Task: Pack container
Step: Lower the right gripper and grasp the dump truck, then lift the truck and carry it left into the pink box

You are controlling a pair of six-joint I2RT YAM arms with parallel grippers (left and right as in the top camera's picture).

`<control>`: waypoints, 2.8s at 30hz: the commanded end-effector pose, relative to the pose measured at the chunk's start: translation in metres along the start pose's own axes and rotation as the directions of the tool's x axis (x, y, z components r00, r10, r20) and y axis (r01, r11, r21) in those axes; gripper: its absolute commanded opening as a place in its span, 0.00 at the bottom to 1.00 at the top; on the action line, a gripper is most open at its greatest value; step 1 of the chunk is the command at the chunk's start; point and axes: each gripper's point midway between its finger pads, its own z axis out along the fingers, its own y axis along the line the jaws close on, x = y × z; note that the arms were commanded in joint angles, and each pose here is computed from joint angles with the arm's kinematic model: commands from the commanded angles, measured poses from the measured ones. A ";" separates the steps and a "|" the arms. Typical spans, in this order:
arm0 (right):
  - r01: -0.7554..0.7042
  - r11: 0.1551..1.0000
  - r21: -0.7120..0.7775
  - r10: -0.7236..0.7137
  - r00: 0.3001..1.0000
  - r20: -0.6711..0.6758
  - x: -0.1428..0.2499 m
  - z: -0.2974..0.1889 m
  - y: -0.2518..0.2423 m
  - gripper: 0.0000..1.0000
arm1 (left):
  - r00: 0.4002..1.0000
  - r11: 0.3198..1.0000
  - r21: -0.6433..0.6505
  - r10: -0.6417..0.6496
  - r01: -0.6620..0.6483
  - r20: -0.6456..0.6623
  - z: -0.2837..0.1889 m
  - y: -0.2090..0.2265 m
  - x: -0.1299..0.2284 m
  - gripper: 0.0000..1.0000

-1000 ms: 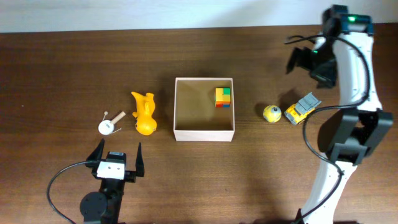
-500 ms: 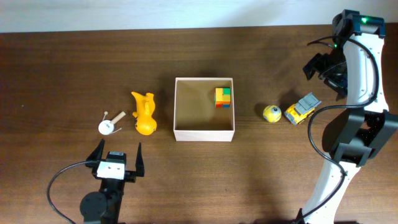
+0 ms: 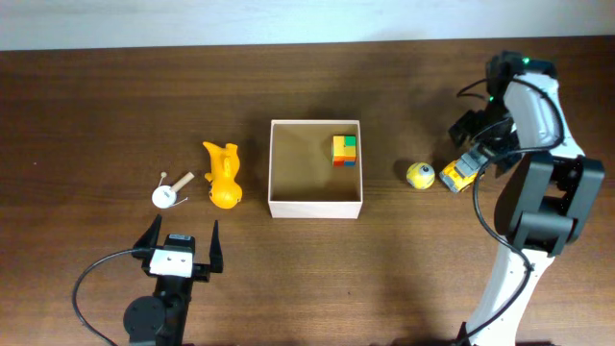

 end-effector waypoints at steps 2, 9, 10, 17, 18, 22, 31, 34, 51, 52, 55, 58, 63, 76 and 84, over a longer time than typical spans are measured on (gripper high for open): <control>0.024 1.000 -0.009 -0.024 1.000 -0.009 0.011 0.021 0.013 0.99 | 1.000 1.000 -0.010 0.017 -0.017 -0.002 0.000 0.002 0.002 0.99; 0.033 0.998 -0.051 -0.033 0.999 -0.011 0.014 0.034 0.023 0.94 | 1.000 1.000 -0.010 0.016 -0.016 -0.002 0.000 0.002 0.002 0.99; 0.032 0.998 -0.052 -0.033 0.999 -0.009 0.014 0.034 0.023 0.90 | 1.000 1.000 -0.010 0.016 -0.016 -0.002 0.000 0.002 0.002 0.99; 0.051 0.996 -0.075 -0.049 0.999 0.019 0.007 0.034 0.030 0.78 | 1.000 1.000 -0.010 0.016 -0.016 -0.002 0.000 0.002 0.002 0.99; 0.051 0.996 -0.078 -0.050 0.999 0.022 0.007 0.034 0.031 0.78 | 1.000 1.000 -0.010 0.016 -0.016 -0.002 0.000 0.002 0.002 0.99; 0.073 0.994 -0.082 -0.071 0.997 0.029 0.006 0.033 0.032 0.78 | 1.000 1.000 -0.010 0.017 -0.017 -0.002 0.000 0.002 0.002 0.99; 0.266 0.961 -0.079 -0.263 0.963 0.055 0.004 0.033 0.034 0.72 | 1.000 1.000 -0.010 0.016 -0.016 -0.002 0.000 0.002 0.002 0.99; 0.306 0.949 -0.076 -0.303 0.951 0.057 0.004 0.033 0.034 0.64 | 1.000 1.000 -0.010 0.016 -0.016 -0.002 0.000 0.002 0.002 0.99; 0.327 0.942 -0.077 -0.325 0.945 0.046 0.008 0.031 0.034 0.49 | 1.000 1.000 -0.010 0.016 -0.016 -0.002 0.000 0.002 0.002 0.99; 0.342 0.935 -0.090 -0.340 0.940 0.045 0.010 0.030 0.036 0.49 | 1.000 1.000 -0.010 0.016 -0.016 -0.002 0.000 0.002 0.002 0.99; 0.387 0.912 -0.135 -0.384 0.922 0.046 0.013 0.024 0.043 0.49 | 1.000 1.000 -0.010 0.017 -0.017 -0.002 0.000 0.002 0.002 0.99; 0.437 0.875 -0.208 -0.435 0.899 0.055 0.018 0.013 0.055 0.49 | 1.000 1.000 -0.010 0.016 -0.016 -0.002 0.000 0.002 0.002 0.99; 0.510 0.805 -0.302 -0.511 0.856 0.081 0.024 -0.009 0.069 0.49 | 1.000 1.000 -0.010 0.016 -0.016 -0.002 0.000 0.002 0.002 0.99; 0.624 0.649 -0.435 -0.613 0.768 0.187 0.032 -0.075 0.091 0.49 | 1.000 1.000 -0.010 0.016 -0.016 -0.002 0.000 0.002 0.002 0.99; 0.563 0.267 -0.782 -0.661 0.698 0.276 0.084 -0.141 0.134 0.49 | 1.000 1.000 -0.010 0.016 -0.016 -0.002 0.000 0.002 0.002 0.99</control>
